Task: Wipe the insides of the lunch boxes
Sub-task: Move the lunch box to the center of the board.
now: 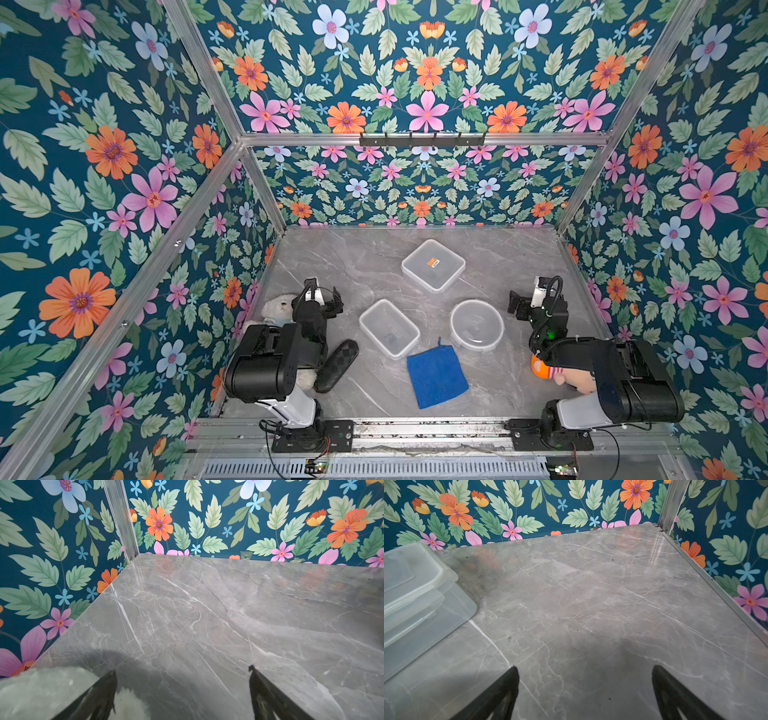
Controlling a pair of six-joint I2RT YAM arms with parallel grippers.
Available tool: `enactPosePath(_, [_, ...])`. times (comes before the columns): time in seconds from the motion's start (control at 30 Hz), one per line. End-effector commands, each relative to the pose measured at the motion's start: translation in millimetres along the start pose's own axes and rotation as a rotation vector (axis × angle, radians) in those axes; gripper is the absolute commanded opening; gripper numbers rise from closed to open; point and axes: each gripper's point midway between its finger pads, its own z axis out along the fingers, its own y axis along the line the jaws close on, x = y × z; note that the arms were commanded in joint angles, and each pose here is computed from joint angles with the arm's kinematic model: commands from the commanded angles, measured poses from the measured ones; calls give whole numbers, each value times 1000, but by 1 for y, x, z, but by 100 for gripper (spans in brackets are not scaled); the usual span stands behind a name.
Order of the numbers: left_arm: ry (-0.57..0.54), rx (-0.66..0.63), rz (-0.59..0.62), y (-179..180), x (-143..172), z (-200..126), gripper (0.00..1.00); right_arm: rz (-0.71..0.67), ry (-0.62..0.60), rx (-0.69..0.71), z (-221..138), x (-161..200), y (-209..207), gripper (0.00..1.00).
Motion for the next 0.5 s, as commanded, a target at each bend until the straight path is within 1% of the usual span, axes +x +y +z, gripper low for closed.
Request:
enactPosePath(0.0, [-41, -2, 4, 0, -11, 0, 99, -6, -34, -9, 0, -8, 2, 99])
enactPosePath(0.47, [-38, -1, 5, 0, -10, 0, 99, -7, -34, -10, 0, -9, 2, 99])
